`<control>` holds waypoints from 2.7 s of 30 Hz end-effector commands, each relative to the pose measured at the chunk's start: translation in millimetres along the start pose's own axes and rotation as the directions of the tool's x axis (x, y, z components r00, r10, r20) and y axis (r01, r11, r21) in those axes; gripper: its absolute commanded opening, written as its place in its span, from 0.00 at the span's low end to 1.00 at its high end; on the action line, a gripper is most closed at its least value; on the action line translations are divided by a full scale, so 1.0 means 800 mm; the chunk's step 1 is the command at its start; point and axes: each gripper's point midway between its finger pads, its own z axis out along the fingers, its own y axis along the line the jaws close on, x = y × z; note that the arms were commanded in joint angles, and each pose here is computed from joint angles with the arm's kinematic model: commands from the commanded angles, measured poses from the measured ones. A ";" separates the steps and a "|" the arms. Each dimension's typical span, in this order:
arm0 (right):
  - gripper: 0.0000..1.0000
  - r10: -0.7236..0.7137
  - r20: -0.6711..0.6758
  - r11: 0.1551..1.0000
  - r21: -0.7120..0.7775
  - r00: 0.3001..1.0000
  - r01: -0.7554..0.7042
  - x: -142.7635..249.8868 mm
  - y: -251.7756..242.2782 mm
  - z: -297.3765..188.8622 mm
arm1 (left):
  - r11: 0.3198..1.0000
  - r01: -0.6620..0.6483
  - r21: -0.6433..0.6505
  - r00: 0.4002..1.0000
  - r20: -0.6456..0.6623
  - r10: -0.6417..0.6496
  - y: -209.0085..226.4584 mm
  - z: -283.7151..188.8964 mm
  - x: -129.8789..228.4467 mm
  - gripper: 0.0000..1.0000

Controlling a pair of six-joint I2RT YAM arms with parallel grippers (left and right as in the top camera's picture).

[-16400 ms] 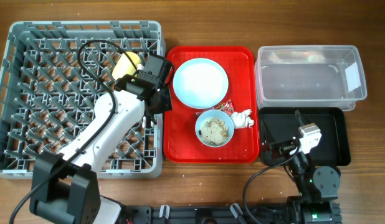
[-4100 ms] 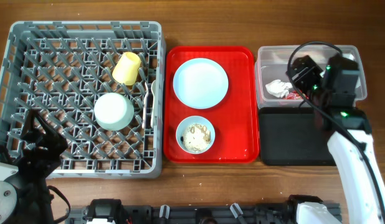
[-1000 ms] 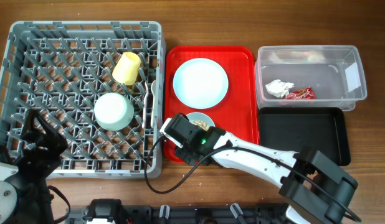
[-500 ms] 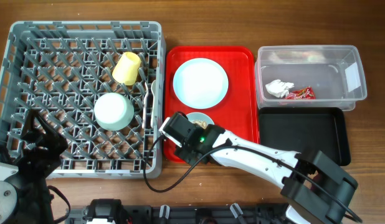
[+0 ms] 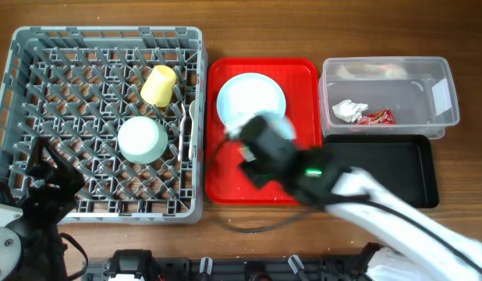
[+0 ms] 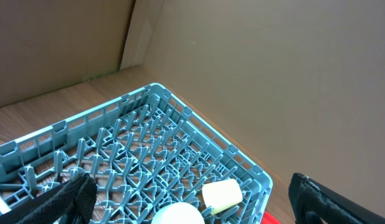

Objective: Sort waste into correct bins and load items into the dishwasher rack
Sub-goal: 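Carry the rice bowl right toward the black tray, then tip the rice bowl over the black tray to dump the rice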

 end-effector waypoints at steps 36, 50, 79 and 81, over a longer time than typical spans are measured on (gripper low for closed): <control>0.04 0.994 0.105 0.106 -0.845 0.032 -0.524 0.193 -0.307 -0.094 | 1.000 0.016 -0.015 1.000 0.019 -0.016 0.004 -0.002 -0.005 1.00; 0.04 0.956 -0.231 -0.292 -0.819 -0.182 -0.494 0.191 -0.296 -0.098 | 1.000 0.016 -0.016 1.000 0.019 -0.016 0.004 -0.002 -0.005 1.00; 0.04 0.988 -0.140 -0.153 -0.839 -0.064 -0.522 0.144 -0.272 -0.154 | 1.000 0.016 -0.015 1.000 0.019 -0.016 0.004 -0.002 -0.005 1.00; 0.04 0.992 -0.119 -0.126 -0.843 -0.046 -0.523 0.141 -0.272 -0.157 | 1.000 0.016 -0.016 1.000 0.019 -0.016 0.004 -0.002 -0.005 1.00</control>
